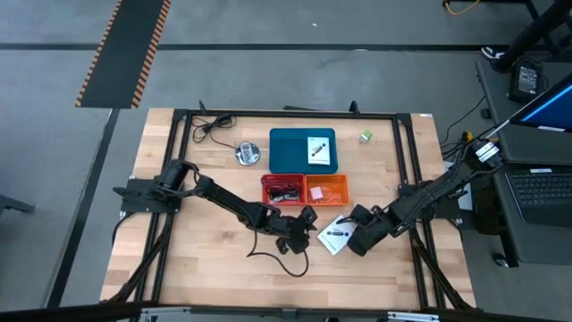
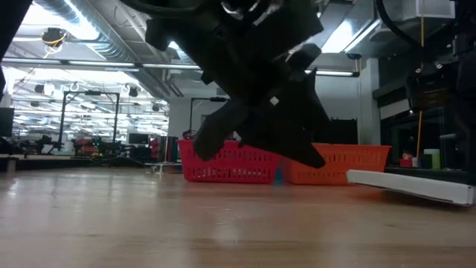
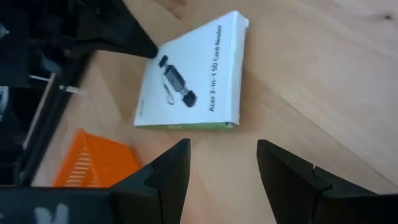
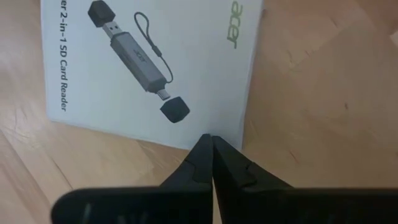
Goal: Pick and place items into bin
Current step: Put the white card reader box into the blue bin
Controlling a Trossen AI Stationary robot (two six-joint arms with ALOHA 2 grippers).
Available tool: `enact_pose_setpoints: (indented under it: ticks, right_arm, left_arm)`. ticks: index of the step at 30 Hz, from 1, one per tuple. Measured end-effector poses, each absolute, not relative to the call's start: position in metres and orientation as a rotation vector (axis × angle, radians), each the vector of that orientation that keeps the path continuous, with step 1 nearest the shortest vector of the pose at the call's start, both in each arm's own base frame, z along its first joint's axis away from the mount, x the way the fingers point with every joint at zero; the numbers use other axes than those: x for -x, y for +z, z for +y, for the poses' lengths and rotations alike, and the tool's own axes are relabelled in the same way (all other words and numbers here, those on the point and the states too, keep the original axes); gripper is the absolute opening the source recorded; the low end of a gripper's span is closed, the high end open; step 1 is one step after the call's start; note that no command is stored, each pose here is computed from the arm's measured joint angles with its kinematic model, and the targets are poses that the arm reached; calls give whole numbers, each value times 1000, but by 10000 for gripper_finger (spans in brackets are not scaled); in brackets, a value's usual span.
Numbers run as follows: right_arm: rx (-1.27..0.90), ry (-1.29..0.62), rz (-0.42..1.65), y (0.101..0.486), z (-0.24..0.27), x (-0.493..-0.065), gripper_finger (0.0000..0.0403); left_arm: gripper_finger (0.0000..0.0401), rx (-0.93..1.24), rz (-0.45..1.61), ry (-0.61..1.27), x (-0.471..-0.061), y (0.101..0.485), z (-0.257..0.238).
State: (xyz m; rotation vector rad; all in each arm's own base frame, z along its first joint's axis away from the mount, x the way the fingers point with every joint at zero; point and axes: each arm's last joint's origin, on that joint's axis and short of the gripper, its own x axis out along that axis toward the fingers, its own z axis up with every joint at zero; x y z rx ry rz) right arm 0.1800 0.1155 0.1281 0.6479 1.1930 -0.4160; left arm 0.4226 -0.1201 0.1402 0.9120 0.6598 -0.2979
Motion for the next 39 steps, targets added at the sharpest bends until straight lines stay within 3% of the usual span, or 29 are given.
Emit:
enact_pose_setpoints:
  ticks: [8, 39]
  right_arm:
    - [-669, -427, 1193, 128, 115, -180, 0]
    - [-732, -407, 1168, 128, 118, -184, 0]
  left_arm:
    - [181, -1037, 667, -259, -428, 117, -123]
    - [181, -1053, 581, -321, -433, 121, -123]
